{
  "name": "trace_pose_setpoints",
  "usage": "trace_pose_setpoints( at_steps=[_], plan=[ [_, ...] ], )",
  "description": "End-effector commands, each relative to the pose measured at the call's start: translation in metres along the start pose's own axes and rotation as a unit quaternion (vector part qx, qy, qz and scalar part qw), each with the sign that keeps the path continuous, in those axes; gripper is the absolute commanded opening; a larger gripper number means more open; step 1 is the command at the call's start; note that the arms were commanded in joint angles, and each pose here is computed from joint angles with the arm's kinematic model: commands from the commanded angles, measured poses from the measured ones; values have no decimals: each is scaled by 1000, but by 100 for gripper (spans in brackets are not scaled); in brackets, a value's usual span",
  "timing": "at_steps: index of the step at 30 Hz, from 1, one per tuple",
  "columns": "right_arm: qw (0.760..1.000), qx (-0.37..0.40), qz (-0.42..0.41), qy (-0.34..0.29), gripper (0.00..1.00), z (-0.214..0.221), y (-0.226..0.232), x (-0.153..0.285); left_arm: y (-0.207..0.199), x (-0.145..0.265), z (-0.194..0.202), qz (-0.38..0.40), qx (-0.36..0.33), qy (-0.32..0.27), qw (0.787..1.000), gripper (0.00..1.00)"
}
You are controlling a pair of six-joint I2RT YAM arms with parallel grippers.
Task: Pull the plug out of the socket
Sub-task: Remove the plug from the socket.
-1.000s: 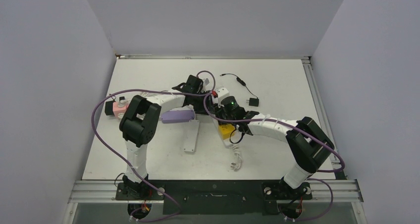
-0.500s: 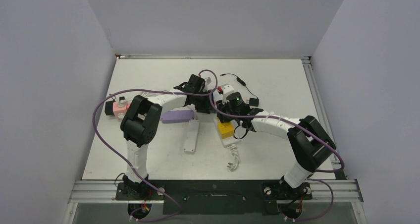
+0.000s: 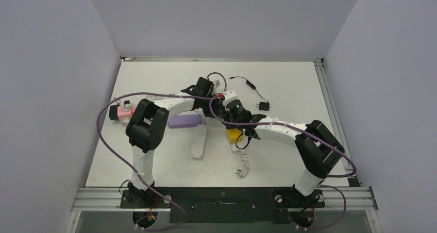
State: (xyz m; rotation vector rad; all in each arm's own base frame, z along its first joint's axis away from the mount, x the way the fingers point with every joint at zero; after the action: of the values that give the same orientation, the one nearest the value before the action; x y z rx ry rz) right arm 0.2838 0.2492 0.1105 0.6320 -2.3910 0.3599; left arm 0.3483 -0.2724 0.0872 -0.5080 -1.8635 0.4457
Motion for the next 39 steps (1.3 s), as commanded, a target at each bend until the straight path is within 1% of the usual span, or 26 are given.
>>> trace_pose_setpoints(
  at_steps=[1, 6, 12, 16, 24, 29, 33, 39],
  plan=[
    [1000, 17, -14, 2, 5, -1, 12, -7, 30, -29, 28, -80, -25, 37, 996, 38],
    [1000, -4, -25, -4, 5, -2, 9, -6, 31, -30, 28, -83, -26, 38, 996, 38],
    [995, -67, -68, -20, 5, -3, -10, -1, 36, -34, 31, -91, -26, 45, 994, 38],
    [994, -82, -72, -25, 5, -3, -17, 2, 35, -34, 32, -91, -28, 44, 994, 38],
    [996, -69, -53, -28, 5, -3, -18, 3, 35, -37, 36, -94, -31, 50, 994, 38],
    [999, -36, -24, -30, 5, -7, -8, 6, 35, -38, 36, -95, -31, 51, 994, 38],
    [999, -16, -24, -37, 5, -10, 2, 9, 35, -38, 36, -95, -32, 51, 994, 38],
    [999, -11, -16, -36, 5, -9, 2, 9, 37, -39, 37, -98, -32, 54, 993, 38]
  ],
)
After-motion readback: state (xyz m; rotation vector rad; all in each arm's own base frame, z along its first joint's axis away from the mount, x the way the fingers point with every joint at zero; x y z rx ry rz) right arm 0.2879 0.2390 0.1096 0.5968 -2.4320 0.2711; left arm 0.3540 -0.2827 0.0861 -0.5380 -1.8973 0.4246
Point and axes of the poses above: each gripper's point midway between its finger pads, its own x axis back along the fingers, its own y axis along the line the jaws close on, z = x × y, the point moved 7 cm from there along x, back along the fingers, and after that the axes turned 4 degrees about x, right-handed, at the moved point
